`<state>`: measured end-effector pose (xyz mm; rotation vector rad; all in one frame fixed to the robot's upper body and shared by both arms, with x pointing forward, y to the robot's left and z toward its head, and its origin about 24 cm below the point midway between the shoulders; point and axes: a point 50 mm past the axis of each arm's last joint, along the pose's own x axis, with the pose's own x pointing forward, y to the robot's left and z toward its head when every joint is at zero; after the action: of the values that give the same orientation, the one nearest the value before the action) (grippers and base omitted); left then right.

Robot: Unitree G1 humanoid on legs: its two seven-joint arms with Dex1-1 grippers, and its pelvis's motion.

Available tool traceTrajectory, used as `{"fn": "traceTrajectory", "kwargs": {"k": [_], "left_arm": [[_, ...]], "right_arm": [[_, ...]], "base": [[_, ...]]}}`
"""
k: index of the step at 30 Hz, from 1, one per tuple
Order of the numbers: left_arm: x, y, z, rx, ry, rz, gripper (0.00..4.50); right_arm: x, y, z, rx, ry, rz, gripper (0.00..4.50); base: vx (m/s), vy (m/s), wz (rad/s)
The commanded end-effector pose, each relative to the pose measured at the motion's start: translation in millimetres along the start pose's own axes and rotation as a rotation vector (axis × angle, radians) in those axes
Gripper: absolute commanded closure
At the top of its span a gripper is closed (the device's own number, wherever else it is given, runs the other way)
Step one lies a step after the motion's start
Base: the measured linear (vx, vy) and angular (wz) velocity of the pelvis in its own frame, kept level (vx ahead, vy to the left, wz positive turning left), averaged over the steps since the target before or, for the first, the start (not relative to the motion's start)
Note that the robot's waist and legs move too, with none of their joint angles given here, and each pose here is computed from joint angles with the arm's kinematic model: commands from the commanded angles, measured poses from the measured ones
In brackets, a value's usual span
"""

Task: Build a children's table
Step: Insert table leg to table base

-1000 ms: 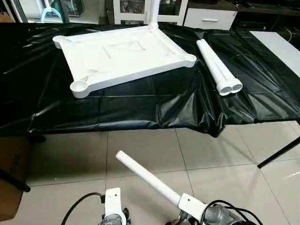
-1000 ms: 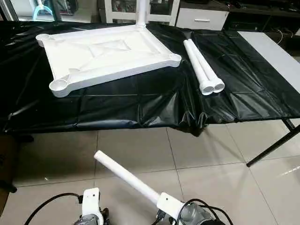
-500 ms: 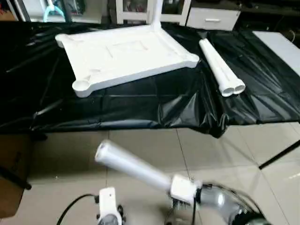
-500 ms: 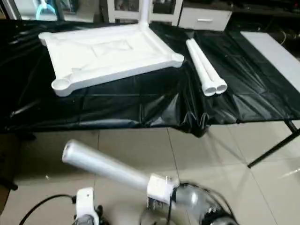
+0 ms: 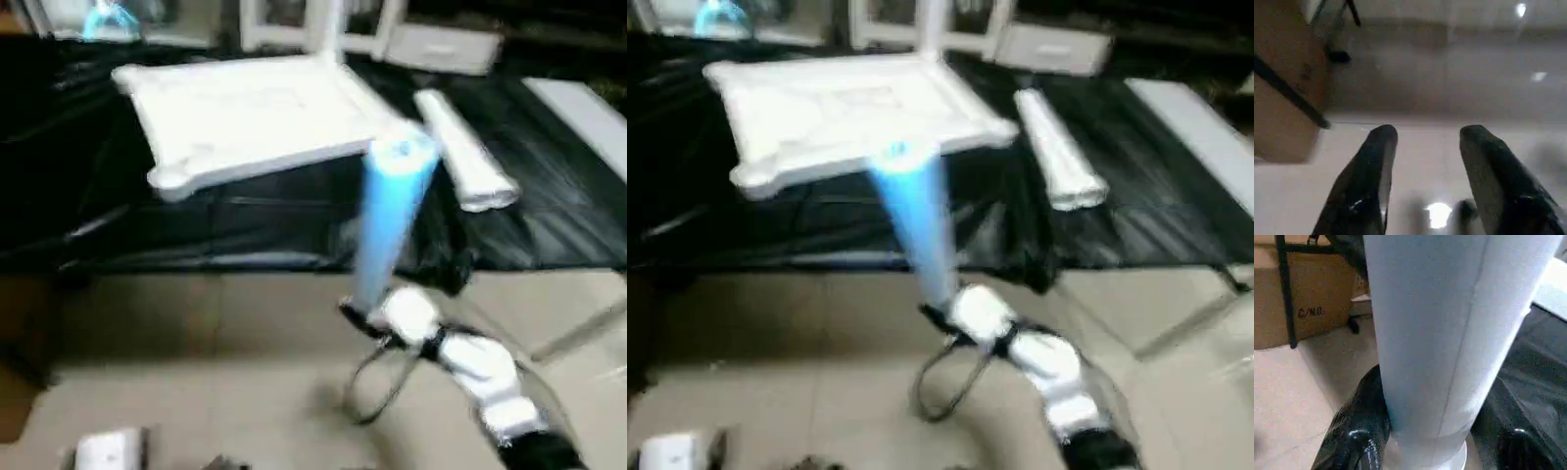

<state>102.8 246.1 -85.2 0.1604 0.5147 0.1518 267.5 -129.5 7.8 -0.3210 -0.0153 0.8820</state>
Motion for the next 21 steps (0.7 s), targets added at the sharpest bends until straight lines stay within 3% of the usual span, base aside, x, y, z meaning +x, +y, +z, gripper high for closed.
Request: {"fn": "traceTrajectory", "kwargs": {"k": [1,4,8,13,15,17,20,21], "left_arm": [[16,-49.2,14.5,0.044,-0.025,-0.225,2.11],[28,-65.4,-3.5,0.107,0.128,-0.351,2.11],[30,-68.9,1.4,0.124,0.113,-0.410,2.11],[25,-60.3,21.0,0.048,-0.071,-0.452,2.11],[9,-51.8,30.2,0.054,-0.158,-0.489,2.11],[4,-50.5,32.3,0.055,-0.176,-0.502,2.11],[-17,-41.9,51.9,0.033,-0.288,-0.508,2.11],[-17,-41.9,51.9,0.033,-0.288,-0.508,2.11]], "right_arm": [[5.6,4.1,8.8,0.025,-0.038,0.023,2.66],[4.3,13.3,0.3,0.032,0.016,0.070,2.66],[0.3,26.5,-0.3,0.033,0.034,0.155,2.66],[-4.9,23.6,19.4,0.112,-0.051,0.145,2.66],[-6.0,20.1,33.3,0.182,-0.112,0.125,2.66],[-6.1,19.1,37.2,0.201,-0.130,0.119,2.66],[-5.8,9.9,62.2,0.320,-0.238,0.060,2.66],[-5.8,9.9,62.2,0.320,-0.238,0.060,2.66]], "base": [[-0.030,0.009,0.21],[-0.055,0.013,0.08],[0.000,0.000,0.00],[0.007,0.002,-0.05],[0.000,0.000,0.00],[0.000,0.000,0.00],[0.000,0.000,0.00],[0.000,0.000,0.00]]}}
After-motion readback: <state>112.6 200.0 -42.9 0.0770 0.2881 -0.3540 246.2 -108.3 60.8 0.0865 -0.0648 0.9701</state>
